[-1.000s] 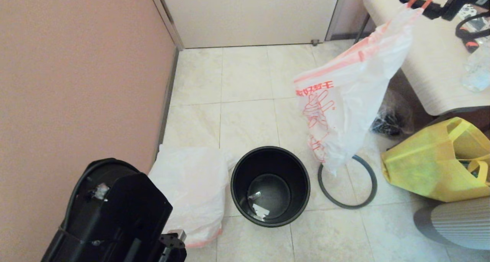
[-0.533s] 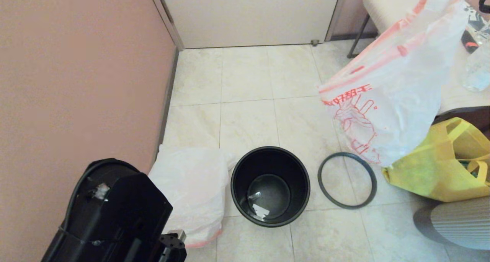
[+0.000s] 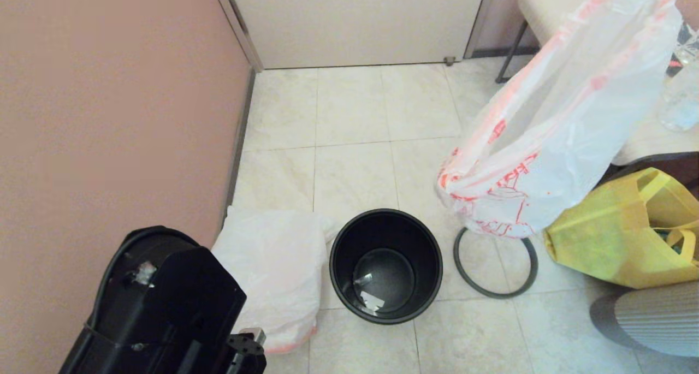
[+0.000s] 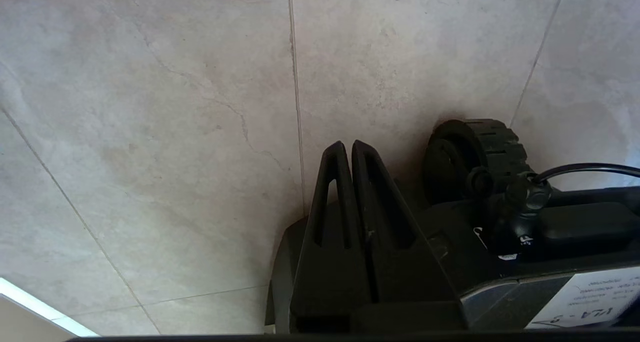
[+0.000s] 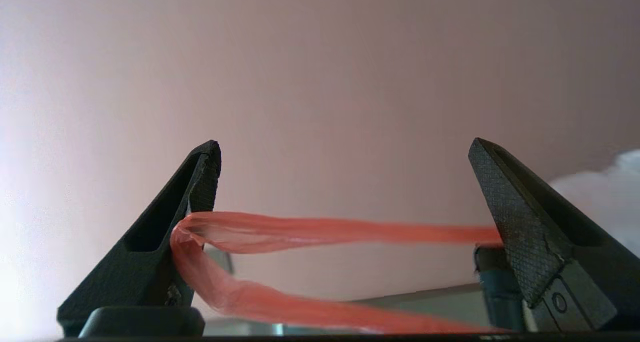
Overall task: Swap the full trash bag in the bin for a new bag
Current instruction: Place the trash bag on the floor
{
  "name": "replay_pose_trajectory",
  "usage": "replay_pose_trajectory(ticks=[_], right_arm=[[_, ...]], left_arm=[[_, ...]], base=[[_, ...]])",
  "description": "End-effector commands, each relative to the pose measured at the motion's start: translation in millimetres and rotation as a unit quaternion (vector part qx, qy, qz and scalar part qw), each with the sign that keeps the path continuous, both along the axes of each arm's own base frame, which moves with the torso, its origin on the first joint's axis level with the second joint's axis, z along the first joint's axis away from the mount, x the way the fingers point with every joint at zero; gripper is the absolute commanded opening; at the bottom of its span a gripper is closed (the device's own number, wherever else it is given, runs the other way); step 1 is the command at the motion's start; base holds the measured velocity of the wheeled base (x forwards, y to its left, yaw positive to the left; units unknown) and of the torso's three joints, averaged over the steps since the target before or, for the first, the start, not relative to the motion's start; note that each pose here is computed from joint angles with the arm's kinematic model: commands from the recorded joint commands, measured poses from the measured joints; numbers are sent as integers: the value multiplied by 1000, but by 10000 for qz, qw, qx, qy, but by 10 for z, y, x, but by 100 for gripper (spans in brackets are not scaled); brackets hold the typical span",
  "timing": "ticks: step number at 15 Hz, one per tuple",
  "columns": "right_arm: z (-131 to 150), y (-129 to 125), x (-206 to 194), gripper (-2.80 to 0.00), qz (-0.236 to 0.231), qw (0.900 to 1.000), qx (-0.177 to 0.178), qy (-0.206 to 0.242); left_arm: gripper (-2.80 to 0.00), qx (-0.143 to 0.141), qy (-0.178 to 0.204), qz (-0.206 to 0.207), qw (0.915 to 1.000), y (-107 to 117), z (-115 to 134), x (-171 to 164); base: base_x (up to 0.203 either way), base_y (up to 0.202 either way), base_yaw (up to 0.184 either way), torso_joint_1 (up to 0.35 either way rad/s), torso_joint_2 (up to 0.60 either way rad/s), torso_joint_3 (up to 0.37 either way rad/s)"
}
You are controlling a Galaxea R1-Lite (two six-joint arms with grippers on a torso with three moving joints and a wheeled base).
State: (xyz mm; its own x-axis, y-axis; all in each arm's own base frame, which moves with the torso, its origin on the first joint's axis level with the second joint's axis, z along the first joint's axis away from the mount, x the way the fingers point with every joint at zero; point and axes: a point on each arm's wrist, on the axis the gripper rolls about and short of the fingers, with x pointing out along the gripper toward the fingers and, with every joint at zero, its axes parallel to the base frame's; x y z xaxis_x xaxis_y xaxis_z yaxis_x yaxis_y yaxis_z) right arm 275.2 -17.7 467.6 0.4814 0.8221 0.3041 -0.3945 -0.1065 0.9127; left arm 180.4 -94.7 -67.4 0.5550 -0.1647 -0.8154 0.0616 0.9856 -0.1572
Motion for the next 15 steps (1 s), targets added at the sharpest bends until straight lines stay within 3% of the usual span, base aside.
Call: replay_pose_trajectory(ticks=[1, 6, 9, 12, 14, 15], right_arm=[[30, 6, -76, 0, 38, 10000, -5, 39], [40, 35, -121, 0, 154, 9998, -64, 71], [9, 113, -85, 0, 468, 9986, -252, -29], [-273, 185, 369, 0, 480, 9985, -273, -34], [-583, 176, 789, 0, -86, 9997, -223, -21], [-742, 160, 952, 0, -491, 9981, -361, -18]], left_arm=[[-280, 77, 128, -1, 9999, 40, 16, -76], [-280, 76, 133, -4, 9999, 40, 15, -76], [-280, 81, 135, -1, 9999, 40, 13, -77], [-280, 81, 135, -1, 9999, 40, 13, -77], [-280, 81, 134, -1, 9999, 40, 13, -77], [-280, 81, 135, -1, 9999, 40, 13, -77]], base=[[0, 0, 0, 0, 0, 0], [0, 0, 0, 0, 0, 0], [0, 0, 0, 0, 0, 0], [0, 0, 0, 0, 0, 0], [0, 0, 0, 0, 0, 0], [0, 0, 0, 0, 0, 0]])
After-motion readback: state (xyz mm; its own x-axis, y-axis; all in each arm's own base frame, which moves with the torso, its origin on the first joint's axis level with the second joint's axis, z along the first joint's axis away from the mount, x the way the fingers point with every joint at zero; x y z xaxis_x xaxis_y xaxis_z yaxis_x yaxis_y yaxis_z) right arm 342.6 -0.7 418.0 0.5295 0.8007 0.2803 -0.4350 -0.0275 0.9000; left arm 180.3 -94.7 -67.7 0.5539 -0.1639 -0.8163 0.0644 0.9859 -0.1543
